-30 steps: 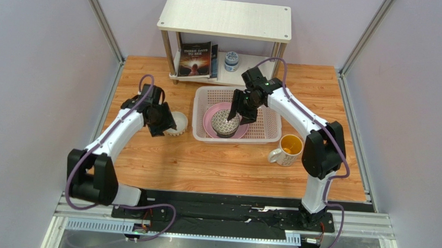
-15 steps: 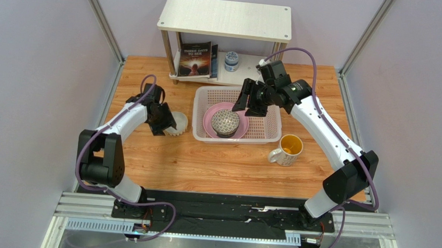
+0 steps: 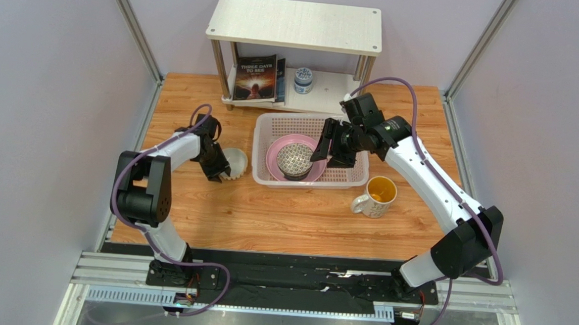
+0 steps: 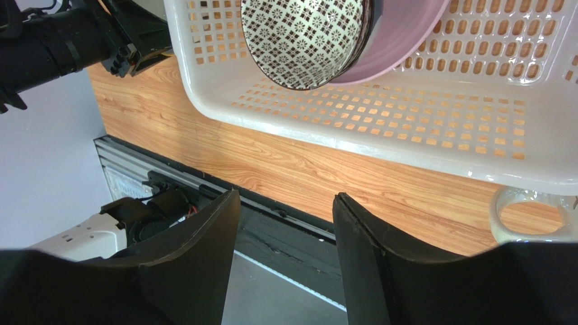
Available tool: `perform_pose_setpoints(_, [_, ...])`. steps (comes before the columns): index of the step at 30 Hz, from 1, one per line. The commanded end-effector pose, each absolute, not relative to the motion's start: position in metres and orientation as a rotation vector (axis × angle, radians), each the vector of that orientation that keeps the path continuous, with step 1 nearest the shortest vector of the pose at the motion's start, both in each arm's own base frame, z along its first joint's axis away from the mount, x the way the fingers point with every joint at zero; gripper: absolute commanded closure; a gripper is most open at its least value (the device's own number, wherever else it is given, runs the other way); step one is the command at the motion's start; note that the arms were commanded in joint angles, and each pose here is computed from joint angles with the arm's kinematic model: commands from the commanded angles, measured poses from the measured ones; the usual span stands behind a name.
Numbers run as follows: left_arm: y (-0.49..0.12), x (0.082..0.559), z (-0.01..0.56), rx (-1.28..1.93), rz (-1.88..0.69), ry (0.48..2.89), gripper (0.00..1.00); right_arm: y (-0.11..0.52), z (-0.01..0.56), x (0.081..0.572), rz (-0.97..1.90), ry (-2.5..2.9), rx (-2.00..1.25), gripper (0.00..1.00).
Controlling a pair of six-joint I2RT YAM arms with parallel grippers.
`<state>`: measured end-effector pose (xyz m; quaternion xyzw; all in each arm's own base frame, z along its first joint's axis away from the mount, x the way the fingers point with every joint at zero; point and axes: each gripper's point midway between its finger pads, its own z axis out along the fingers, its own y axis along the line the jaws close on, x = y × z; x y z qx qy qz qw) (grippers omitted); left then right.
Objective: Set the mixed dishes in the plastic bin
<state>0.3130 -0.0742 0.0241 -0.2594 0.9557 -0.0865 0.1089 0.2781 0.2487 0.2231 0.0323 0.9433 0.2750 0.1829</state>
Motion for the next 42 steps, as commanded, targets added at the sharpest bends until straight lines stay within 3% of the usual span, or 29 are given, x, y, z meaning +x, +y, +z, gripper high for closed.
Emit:
perform_pose_setpoints(1, [-0.077,0.320,0.037,-0.754,-0.304,2.753,0.67,0.244,0.240,0.267,0.822,2.608,0.104,0.43])
perform_pose_setpoints(2, [-0.077,0.318,0.038,-0.753,-0.309,2.752,0.74,0.243,0.240,0.266,0.829,2.604,0.109,0.43])
perform_pose_setpoints(3, [-0.077,0.315,0.039,-0.749,-0.319,2.745,0.87,0.241,0.236,0.261,0.825,2.611,0.109,0.43])
perform_pose_setpoints(8, [-0.087,0.300,0.047,-0.715,-0.415,2.740,0.99,0.235,0.228,0.254,0.815,2.620,0.124,0.43])
perform_pose_setpoints(17, [-0.091,0.236,0.052,-0.598,-0.452,2.787,1.00,0.230,0.214,0.239,0.828,2.636,0.138,0.44])
perform_pose_setpoints(25, [-0.136,0.174,0.045,-0.425,-0.470,2.863,1.00,0.244,0.184,0.216,0.836,2.699,0.139,0.42])
perform_pose_setpoints(29, [-0.151,0.165,0.050,-0.391,-0.489,2.861,1.00,0.257,0.169,0.197,0.880,2.685,0.145,0.36])
perform_pose_setpoints(33, [-0.168,0.165,0.055,-0.334,-0.490,2.868,1.00,0.273,0.141,0.161,0.892,2.736,0.140,0.36])
perform_pose_setpoints(42, [-0.204,0.153,0.048,-0.179,-0.428,2.914,1.00,0.315,0.104,0.134,0.903,2.760,0.056,0.36])
